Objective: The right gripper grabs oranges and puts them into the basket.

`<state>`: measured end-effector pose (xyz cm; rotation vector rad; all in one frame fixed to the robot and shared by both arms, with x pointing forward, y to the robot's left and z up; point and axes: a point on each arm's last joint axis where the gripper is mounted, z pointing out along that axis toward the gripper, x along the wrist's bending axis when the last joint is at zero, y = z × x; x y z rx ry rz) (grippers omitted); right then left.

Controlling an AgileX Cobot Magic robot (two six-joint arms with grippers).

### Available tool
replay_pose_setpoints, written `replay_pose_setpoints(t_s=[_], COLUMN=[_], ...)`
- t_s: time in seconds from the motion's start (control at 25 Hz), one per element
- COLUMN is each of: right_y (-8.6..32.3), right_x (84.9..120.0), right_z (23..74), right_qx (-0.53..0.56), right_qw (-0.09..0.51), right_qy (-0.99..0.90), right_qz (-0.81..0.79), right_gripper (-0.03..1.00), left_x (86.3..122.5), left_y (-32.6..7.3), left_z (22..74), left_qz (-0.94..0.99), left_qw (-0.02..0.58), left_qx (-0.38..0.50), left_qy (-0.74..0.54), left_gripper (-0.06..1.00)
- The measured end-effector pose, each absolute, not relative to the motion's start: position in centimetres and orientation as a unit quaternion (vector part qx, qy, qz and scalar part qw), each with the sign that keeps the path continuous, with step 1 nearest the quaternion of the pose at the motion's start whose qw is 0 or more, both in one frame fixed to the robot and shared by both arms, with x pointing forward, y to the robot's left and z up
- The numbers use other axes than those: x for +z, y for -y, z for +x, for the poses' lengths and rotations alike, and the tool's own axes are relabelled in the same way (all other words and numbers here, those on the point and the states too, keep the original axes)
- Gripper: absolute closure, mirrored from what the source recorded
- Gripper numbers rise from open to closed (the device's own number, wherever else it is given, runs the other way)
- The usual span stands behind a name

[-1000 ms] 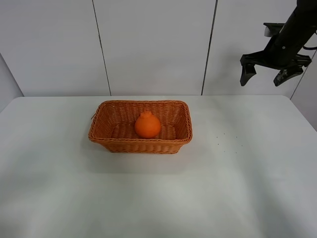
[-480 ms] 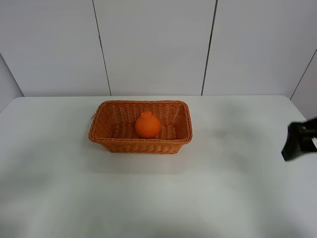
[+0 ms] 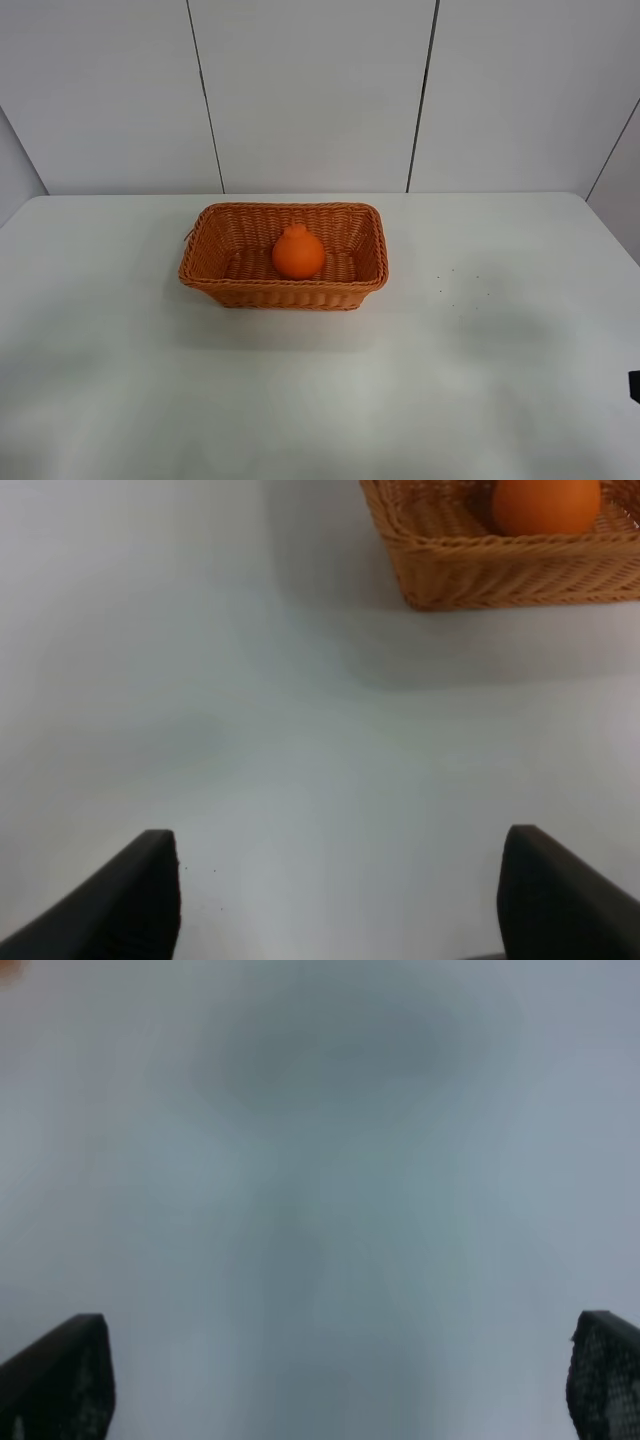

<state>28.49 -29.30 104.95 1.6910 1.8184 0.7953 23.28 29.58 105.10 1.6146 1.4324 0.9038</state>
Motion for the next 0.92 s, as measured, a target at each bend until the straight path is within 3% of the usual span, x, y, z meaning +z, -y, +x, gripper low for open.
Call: replay_pose_setpoints(t_s=[0.32, 0.92], right_y=[29.6, 29.6], right_x=[105.6, 105.6], right_z=[23.8, 23.5], right_qx=[0.383, 0.388], right_qw=[0.366, 0.373], right_qy=[-0.617, -0.612], right_qz=[0.582, 0.579], right_gripper=[0.28, 0.28], left_x=[105.1, 105.1], left_y=[-29.6, -29.6], left_z=[23.3, 23.3], left_qz=[0.635, 0.635], left_qw=[0.39, 0.39], left_qx=[0.356, 0.356], left_qy=[-0.564, -0.564], left_gripper=[0.18, 0.18])
